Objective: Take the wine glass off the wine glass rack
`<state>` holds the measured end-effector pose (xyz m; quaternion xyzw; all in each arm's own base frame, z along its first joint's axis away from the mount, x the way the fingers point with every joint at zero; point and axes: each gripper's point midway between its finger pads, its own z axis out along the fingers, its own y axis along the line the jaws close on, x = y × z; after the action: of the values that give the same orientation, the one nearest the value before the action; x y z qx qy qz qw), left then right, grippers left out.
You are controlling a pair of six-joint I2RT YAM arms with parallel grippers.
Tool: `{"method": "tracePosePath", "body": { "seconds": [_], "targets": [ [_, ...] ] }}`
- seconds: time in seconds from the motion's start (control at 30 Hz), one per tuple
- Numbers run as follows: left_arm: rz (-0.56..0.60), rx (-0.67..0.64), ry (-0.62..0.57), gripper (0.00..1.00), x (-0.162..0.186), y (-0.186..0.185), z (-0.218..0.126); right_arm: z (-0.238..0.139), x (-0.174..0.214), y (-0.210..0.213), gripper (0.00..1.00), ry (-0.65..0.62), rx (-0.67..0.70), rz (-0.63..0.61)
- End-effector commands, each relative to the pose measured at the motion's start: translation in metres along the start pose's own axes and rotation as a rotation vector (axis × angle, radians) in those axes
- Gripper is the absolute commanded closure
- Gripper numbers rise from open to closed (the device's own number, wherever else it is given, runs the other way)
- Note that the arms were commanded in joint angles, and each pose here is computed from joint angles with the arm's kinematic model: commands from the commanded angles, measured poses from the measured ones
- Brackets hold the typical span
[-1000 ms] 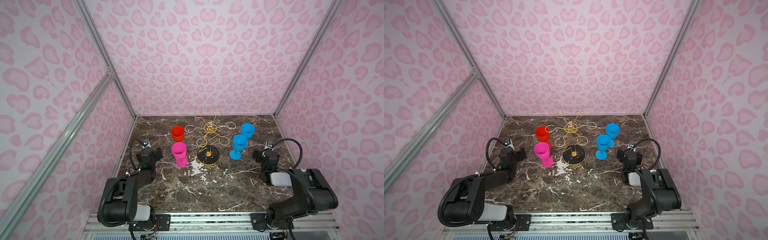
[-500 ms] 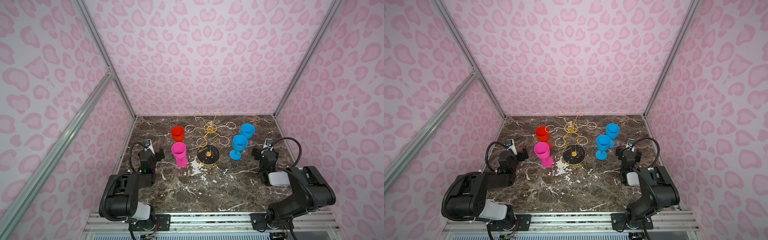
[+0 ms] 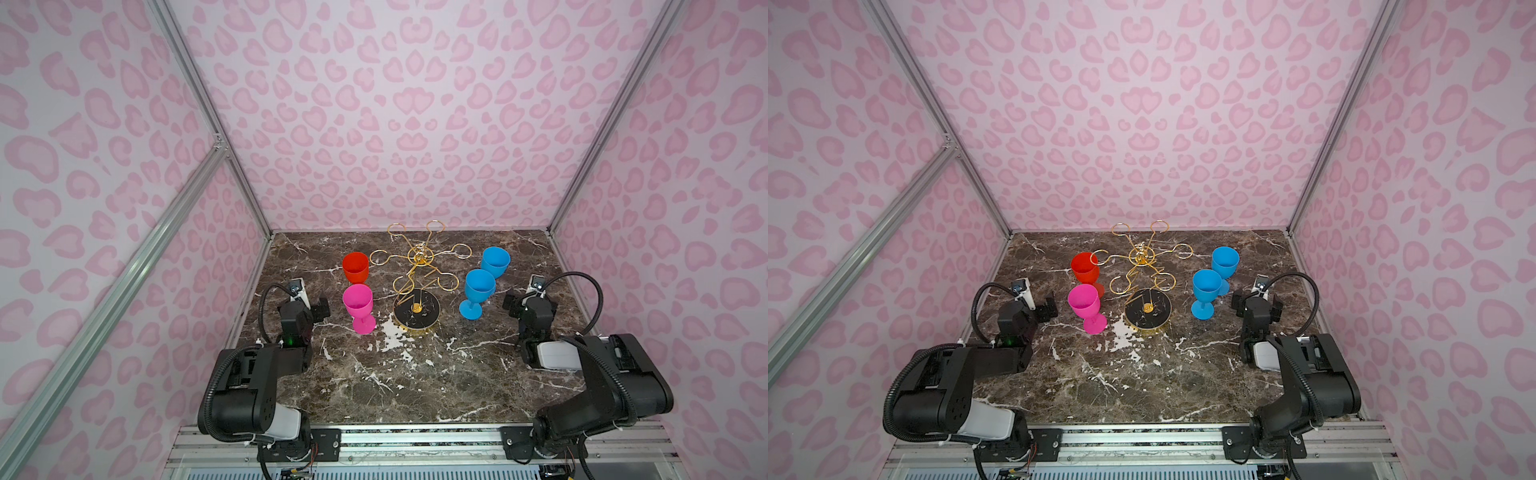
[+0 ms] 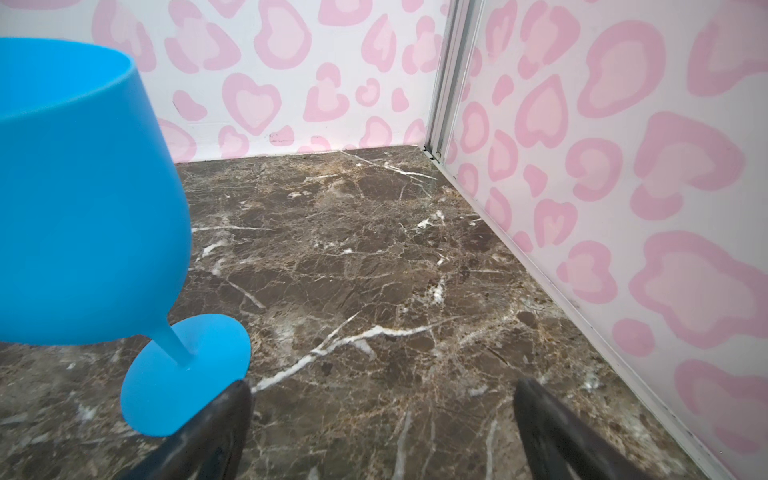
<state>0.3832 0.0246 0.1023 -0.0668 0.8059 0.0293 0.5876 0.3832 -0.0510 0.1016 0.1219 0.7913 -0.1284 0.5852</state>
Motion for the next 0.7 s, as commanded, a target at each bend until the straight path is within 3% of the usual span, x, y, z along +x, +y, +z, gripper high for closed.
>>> {"method": "tracePosePath", "body": {
  "seconds": [0.0,0.43,0.5,0.6,0.67],
  "targets": [
    [0.002,0.006,-0.061,0.03,-0.016,-0.001,-0.001,0.0,0.001,0.003,0.0,0.003,-0.02,0.005],
    [0.001,0.006,-0.06,0.03,-0.015,-0.001,-0.001,-0.003,0.0,0.003,0.0,-0.006,-0.014,0.002],
    [0.0,0.009,-0.072,0.03,-0.016,-0.001,-0.004,-0.011,-0.004,0.002,0.0,-0.05,-0.025,0.01],
    [0.004,0.018,-0.094,0.03,-0.017,-0.002,-0.008,-0.049,-0.007,-0.008,0.0,-0.212,-0.047,0.052],
    [0.006,0.019,-0.098,0.03,-0.016,-0.003,-0.01,-0.054,-0.005,-0.008,0.0,-0.231,-0.056,0.049]
  ]
}}
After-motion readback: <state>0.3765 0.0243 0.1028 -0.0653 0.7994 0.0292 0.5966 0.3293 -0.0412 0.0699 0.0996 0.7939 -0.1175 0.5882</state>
